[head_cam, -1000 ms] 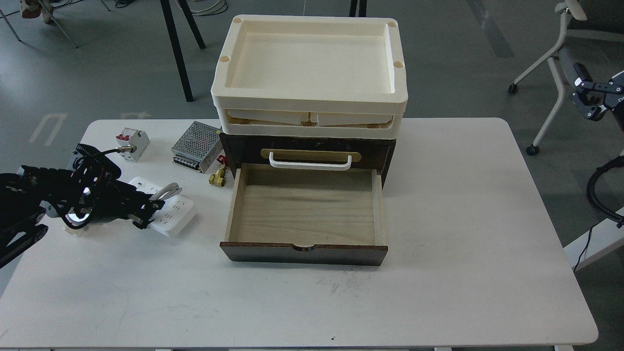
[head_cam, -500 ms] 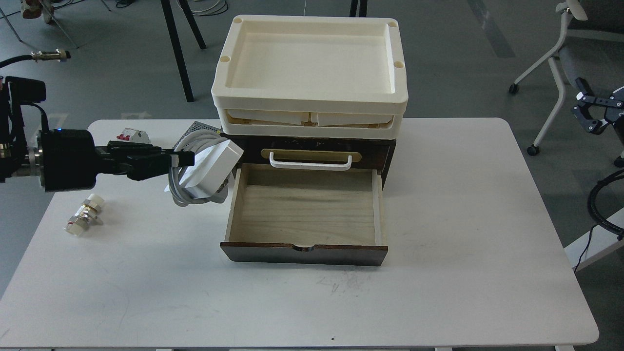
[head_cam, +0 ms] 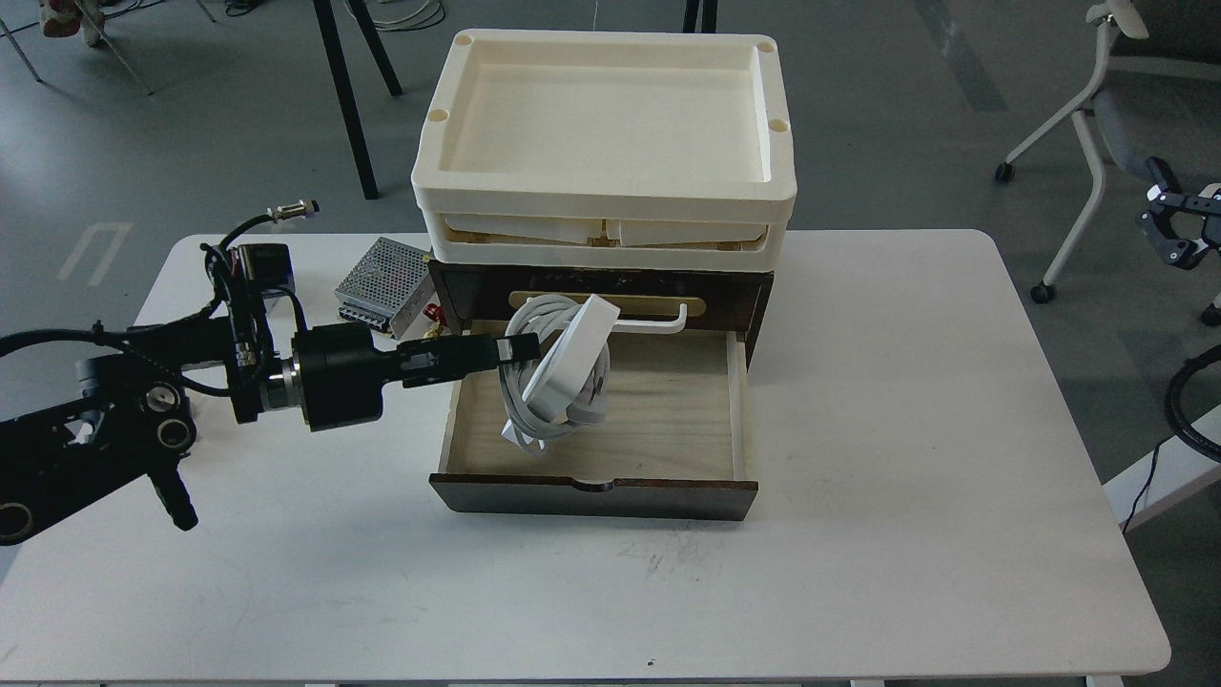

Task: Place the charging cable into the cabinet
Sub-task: 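Carry the cable with the left gripper over the open drawer, then lower the cable into the drawer, open the left gripper, withdraw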

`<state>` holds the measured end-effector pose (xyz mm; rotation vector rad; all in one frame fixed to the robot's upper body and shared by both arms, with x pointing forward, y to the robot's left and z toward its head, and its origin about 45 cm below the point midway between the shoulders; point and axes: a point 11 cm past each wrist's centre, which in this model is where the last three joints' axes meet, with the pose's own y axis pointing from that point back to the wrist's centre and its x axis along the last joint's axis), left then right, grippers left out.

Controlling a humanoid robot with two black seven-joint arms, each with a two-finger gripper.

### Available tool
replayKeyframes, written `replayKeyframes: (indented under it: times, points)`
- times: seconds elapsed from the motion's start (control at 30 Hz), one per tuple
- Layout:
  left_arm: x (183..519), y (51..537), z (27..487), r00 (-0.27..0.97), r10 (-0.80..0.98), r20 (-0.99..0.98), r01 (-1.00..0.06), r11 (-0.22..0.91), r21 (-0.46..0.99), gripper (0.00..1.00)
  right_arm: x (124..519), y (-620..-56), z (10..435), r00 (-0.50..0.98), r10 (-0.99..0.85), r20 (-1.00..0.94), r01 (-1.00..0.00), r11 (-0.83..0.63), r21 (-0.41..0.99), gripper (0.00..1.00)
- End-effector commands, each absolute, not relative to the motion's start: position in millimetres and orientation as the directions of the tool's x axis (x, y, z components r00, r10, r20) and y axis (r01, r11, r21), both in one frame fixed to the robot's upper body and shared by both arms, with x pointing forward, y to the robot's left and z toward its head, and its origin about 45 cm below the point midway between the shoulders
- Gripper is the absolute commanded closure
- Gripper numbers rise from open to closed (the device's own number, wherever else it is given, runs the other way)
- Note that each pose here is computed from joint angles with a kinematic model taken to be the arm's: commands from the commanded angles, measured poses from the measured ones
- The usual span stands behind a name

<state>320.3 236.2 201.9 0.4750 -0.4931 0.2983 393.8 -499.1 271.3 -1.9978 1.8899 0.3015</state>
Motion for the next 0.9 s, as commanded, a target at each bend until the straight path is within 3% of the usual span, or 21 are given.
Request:
replayKeyframes:
  times: [0.0,0.3,0.33,0.4,0.43,0.47,0.5,0.73,0.87]
  points:
    - [318,239,179,0.825,0.133,0.549,-0.401,0.822,0.404,1.0,393,-499,269,0.074,-0.912,-0.404,-0.993,-0.029,-0.116,0.0]
    - [329,241,163,0.794,0.148,0.589,-0.452,0.793,0.41,1.0,391,-500,267,0.07,-0.912,-0.404,-0.994,-0.027,-0.11,0.0]
    - [329,240,163,0.794,0.149,0.589,-0.452,0.794,0.407,0.97,390,-500,265,0.068,-0.912,-0.404,-0.994,-0.026,-0.107,0.0]
    - [329,240,164,0.794,0.15,0.589,-0.452,0.794,0.407,0.81,390,-501,264,0.066,-0.912,-0.404,-0.994,-0.025,-0.104,0.0]
    - [330,239,165,0.792,0.15,0.592,-0.453,0.794,0.405,0.66,390,-501,264,0.065,-0.912,-0.406,-0.994,-0.025,-0.105,0.0]
    - [331,239,166,0.79,0.152,0.593,-0.455,0.795,0.402,0.26,390,-501,264,0.066,-0.912,-0.404,-0.994,-0.025,-0.104,0.0]
    - [334,239,169,0.789,0.165,0.591,-0.461,0.796,0.392,0.0,389,-501,264,0.064,-0.912,-0.405,-0.994,-0.023,-0.103,0.0]
    - [350,256,203,0.798,0.123,0.59,-0.44,0.789,0.429,0.0,392,-501,271,0.068,-0.901,-0.428,-0.99,-0.009,-0.139,0.0]
    - [365,280,234,0.779,0.174,0.603,-0.491,0.766,0.414,0.0,393,-499,271,0.073,-0.899,-0.432,-0.99,-0.012,-0.142,0.0]
